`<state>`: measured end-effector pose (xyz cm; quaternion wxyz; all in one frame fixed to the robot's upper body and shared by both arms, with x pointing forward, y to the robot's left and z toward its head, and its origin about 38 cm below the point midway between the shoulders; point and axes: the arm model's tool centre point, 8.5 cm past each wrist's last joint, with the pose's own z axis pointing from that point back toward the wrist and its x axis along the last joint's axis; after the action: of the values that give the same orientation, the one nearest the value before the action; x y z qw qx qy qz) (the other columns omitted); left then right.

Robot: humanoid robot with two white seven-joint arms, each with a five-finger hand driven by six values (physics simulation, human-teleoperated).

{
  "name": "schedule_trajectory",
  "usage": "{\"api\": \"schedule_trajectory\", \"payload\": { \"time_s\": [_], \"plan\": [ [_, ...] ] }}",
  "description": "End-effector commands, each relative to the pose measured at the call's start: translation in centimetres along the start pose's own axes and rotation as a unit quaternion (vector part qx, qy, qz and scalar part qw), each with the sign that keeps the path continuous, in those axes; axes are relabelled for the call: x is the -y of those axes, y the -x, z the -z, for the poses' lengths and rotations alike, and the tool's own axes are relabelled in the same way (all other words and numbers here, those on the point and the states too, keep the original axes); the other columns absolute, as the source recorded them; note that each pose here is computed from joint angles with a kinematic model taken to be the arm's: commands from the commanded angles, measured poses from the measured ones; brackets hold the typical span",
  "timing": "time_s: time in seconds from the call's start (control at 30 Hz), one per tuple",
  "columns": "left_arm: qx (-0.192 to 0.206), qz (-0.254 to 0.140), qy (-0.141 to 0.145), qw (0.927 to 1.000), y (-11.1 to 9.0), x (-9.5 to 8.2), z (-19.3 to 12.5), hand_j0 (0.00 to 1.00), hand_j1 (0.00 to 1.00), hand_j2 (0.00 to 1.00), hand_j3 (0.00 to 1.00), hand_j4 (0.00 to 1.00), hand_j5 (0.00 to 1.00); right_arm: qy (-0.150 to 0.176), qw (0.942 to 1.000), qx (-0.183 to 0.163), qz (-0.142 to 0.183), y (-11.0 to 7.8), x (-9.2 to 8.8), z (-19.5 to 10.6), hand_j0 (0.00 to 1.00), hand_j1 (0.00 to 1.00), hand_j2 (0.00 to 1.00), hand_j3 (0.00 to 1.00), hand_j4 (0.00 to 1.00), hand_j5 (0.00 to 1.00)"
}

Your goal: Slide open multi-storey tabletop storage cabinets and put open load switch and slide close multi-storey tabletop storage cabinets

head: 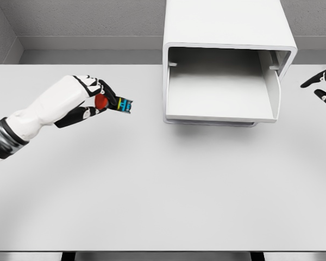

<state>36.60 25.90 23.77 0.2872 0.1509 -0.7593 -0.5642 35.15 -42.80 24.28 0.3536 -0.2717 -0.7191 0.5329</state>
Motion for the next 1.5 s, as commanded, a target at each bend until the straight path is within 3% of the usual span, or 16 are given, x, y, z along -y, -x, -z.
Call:
{"api": "schedule_trajectory", "payload": {
  "time_s": [0.0,0.37,0.43,0.67,0.8,0.93,1.17,1.47],
  "plan": [
    [0.005,-0.01,-0.006,0.9999,-0.3,0.3,0.4,0.4,0.4,0.4,0.4,0.4,0.4,-0.004,0.9999,-0.01,0.001,0.5,-0.4,-0.4,0.55,0.55,0.55,0.55,0.55,0.55],
    [0.033,-0.012,-0.025,0.9991,-1.7,0.4,3.4,0.4,0.4,0.4,0.4,0.4,0.4,-0.072,0.9961,-0.049,0.015,1.4,-5.3,-4.0,0.55,0.55,0.55,0.55,0.55,0.55],
    [0.037,-0.015,-0.029,0.9988,-2.0,0.6,3.9,0.4,0.4,0.4,0.4,0.4,0.4,-0.081,0.9947,-0.06,0.019,1.6,-7.0,-4.7,0.55,0.55,0.55,0.55,0.55,0.55],
    [0.046,-0.021,-0.039,0.998,-2.9,1.2,5.5,0.4,0.4,0.4,0.4,0.4,0.4,-0.114,0.9906,-0.059,0.049,0.2,-11.1,-4.9,0.56,0.56,0.56,0.56,0.56,0.56],
    [0.054,-0.016,-0.053,0.9971,-3.2,0.4,6.5,0.4,0.4,0.4,0.4,0.4,0.4,-0.133,0.9868,-0.058,0.072,-0.7,-13.2,-4.9,0.56,0.56,0.56,0.56,0.56,0.56],
    [0.061,-0.015,-0.065,0.9959,-3.6,-0.2,7.3,0.4,0.4,0.4,0.4,0.4,0.4,-0.135,0.9866,-0.054,0.074,-1.0,-13.3,-4.9,0.56,0.56,0.56,0.56,0.56,0.56],
    [0.063,-0.019,-0.07,0.9954,-5.1,1.0,9.9,0.4,0.4,0.4,0.4,0.4,0.4,-0.137,0.9867,-0.029,0.083,-2.7,-13.8,-3.8,0.56,0.56,0.56,0.56,0.56,0.56],
    [0.062,0.013,-0.036,0.9974,-5.7,1.8,11.2,0.4,0.4,0.4,0.4,0.4,0.4,-0.126,0.9881,-0.014,0.086,-3.7,-13.6,-3.1,0.56,0.56,0.56,0.56,0.56,0.56]
  ]
}}
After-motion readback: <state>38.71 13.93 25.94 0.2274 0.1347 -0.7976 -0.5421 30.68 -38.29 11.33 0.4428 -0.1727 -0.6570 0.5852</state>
